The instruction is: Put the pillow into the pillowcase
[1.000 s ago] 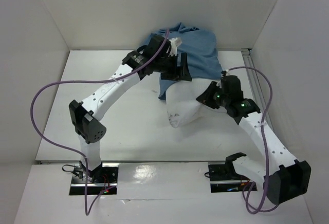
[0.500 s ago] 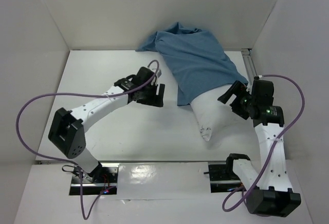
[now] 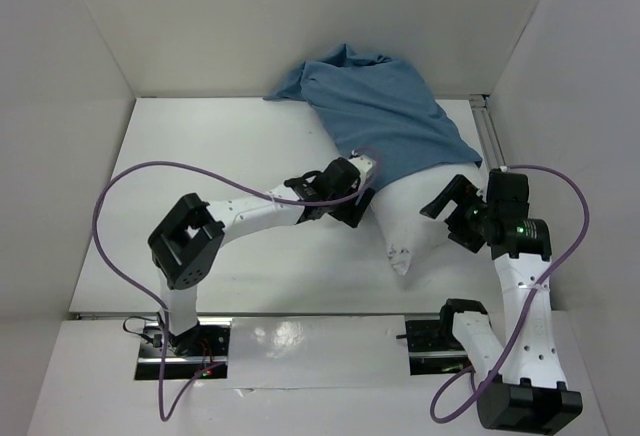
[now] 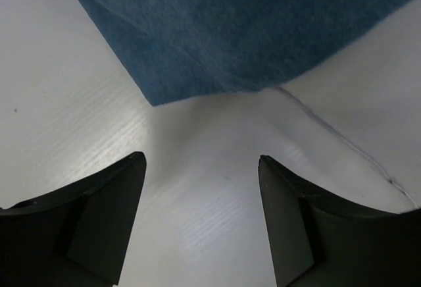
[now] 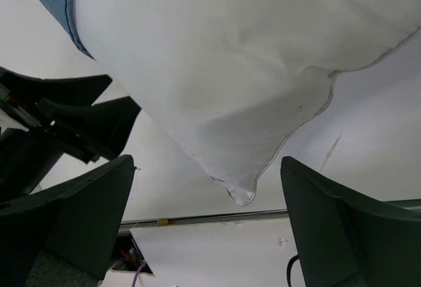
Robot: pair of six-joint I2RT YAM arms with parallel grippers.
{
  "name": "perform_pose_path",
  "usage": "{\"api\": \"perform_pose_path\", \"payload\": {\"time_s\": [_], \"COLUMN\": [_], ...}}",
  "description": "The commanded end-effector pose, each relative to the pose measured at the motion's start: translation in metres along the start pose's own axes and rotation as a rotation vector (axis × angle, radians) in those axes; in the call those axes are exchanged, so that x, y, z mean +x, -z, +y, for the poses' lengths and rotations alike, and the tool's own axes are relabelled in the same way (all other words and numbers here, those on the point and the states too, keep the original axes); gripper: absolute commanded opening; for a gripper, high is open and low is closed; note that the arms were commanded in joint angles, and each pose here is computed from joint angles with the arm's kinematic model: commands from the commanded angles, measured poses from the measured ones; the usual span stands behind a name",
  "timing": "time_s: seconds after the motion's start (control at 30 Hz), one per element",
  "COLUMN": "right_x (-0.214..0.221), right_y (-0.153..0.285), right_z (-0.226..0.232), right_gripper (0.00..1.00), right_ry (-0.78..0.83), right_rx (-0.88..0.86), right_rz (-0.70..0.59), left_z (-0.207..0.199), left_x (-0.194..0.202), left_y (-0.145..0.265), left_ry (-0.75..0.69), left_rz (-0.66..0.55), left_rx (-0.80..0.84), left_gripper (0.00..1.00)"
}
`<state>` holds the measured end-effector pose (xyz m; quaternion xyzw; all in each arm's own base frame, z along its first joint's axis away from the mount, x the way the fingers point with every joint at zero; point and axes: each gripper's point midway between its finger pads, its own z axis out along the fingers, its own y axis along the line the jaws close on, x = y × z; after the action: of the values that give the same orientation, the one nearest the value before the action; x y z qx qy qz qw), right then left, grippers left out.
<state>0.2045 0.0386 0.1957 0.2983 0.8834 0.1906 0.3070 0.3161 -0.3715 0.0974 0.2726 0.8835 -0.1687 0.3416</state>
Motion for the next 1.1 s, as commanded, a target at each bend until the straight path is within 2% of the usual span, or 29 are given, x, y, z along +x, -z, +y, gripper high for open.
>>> {"api": "perform_pose_path", "payload": {"time_s": [0.0,0.2,0.4,0.5,0.63,0.77,0.8,0.9,0.93,0.97,1.07], "right_x": [0.006,0.001,-0.001,-0.001,0.000,0.009,0.014,0.024,0.026,0.033,0.045], "right_y": [0.000,0.000,0.000,0.000,0.000,0.004,0.005,0.007,0.010,0.006,-0.005], "right_z": [0.002,0.004,0.005,0.005,0.006,0.014,0.010,0.005,0.003,-0.003,-0.014], "right_gripper": [0.99,0.99,0.99,0.99,0.99,0.99,0.99,0.99,0.99,0.99,1.00], "right_ry": [-0.018,-0.016,-0.016,-0.016,-0.016,0.032,0.037,0.056,0.072,0.072,0.055], "right_rx": [-0.016,-0.014,-0.014,-0.014,-0.022,-0.080,-0.073,-0.061,-0.061,-0.046,-0.031], "right_rz": [0.027,0.014,0.014,0.014,0.020,0.062,0.072,0.115,0.116,0.140,0.164], "left_z": [0.010,0.016,0.011,0.022,0.038,0.047,0.050,0.044,0.044,0.038,0.030], "left_x": [-0.034,-0.040,-0.046,-0.038,-0.052,-0.055,-0.056,-0.054,-0.043,-0.055,-0.044], "left_y": [-0.015,-0.037,-0.046,-0.058,-0.066,-0.072,-0.071,-0.058,-0.056,-0.041,-0.026], "left_ry": [-0.042,-0.080,-0.113,-0.107,-0.054,-0.010,-0.006,0.001,0.008,0.022,0.049], "left_rz": [-0.149,-0.191,-0.200,-0.182,-0.197,-0.161,-0.151,-0.142,-0.126,-0.172,-0.172], "left_rx": [-0.040,-0.080,-0.057,-0.088,-0.111,-0.120,-0.115,-0.082,-0.072,-0.045,0.009], "left_gripper": [0.82,0.77,0.76,0.75,0.62,0.06,0.00,0.00,0.00,0.00,0.00]}}
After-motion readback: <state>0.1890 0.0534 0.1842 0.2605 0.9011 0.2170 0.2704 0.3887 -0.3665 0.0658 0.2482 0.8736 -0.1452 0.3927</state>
